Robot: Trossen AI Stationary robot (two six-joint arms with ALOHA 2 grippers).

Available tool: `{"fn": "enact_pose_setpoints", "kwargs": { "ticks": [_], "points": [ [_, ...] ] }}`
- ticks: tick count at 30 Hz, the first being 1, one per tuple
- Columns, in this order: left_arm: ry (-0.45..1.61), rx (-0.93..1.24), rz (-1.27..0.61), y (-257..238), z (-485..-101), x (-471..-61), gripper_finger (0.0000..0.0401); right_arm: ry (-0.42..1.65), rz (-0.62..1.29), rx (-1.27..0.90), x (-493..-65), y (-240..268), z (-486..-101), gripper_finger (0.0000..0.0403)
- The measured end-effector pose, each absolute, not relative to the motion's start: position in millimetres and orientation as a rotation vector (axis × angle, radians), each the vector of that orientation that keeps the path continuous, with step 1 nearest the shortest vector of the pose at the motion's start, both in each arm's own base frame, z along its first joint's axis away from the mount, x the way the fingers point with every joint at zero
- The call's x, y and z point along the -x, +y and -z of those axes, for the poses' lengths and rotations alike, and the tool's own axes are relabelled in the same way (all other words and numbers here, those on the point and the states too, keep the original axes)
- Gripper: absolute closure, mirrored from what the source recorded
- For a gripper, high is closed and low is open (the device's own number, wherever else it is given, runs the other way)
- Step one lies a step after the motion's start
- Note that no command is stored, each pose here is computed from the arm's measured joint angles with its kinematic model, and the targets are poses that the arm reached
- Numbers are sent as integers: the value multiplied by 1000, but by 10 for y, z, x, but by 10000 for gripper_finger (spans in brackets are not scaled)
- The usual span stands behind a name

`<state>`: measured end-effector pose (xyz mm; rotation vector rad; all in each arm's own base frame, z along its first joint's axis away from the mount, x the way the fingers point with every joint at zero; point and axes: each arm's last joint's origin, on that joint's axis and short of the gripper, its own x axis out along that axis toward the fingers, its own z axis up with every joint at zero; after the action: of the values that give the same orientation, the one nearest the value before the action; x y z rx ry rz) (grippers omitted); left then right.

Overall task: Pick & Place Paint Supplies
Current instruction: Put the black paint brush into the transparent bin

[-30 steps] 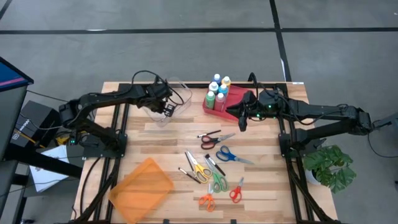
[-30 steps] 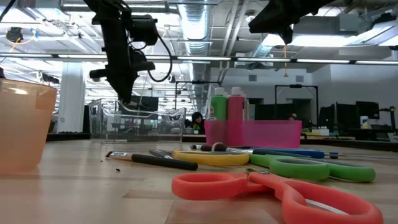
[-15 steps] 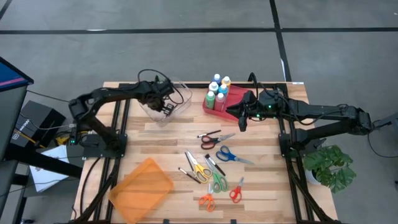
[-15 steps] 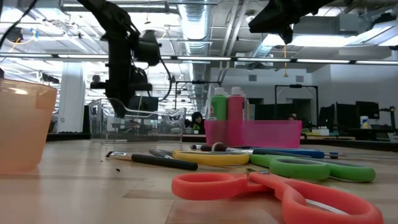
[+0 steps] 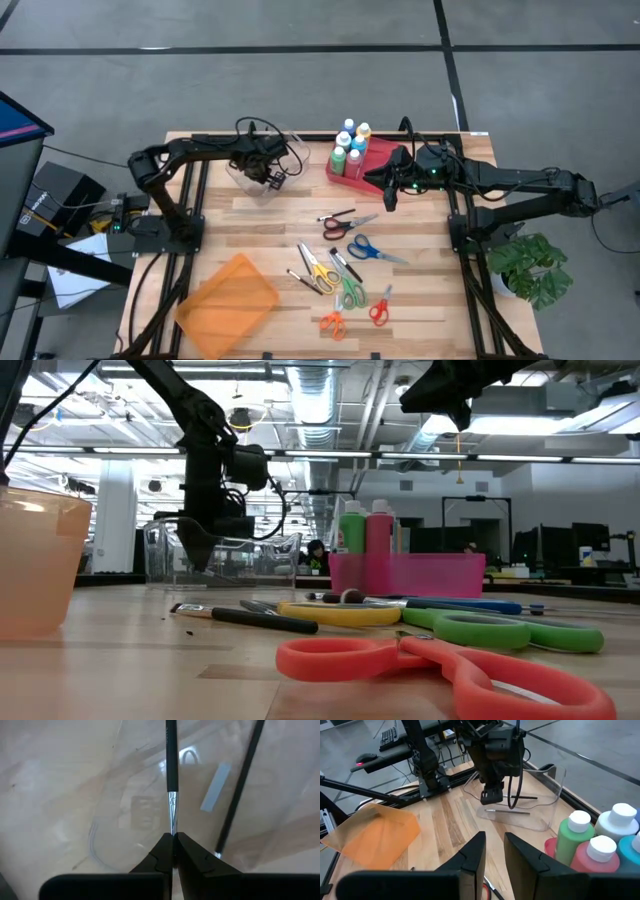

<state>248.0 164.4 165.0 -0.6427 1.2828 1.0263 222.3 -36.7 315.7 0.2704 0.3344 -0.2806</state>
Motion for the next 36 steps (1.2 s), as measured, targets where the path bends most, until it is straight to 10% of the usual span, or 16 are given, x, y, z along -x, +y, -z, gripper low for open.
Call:
{"fn": "enact_pose_setpoints", "kwargs": {
  "ticks": [23, 36],
  "points": [
    [1252, 608, -1036, 1646, -1713, -2472, 275, 334, 280, -270, -2223, -367, -3157, 335],
    [670, 585, -853, 1277, -2886, -2223, 216, 334, 280, -270, -2223, -367, -3157, 335]
  ]
}}
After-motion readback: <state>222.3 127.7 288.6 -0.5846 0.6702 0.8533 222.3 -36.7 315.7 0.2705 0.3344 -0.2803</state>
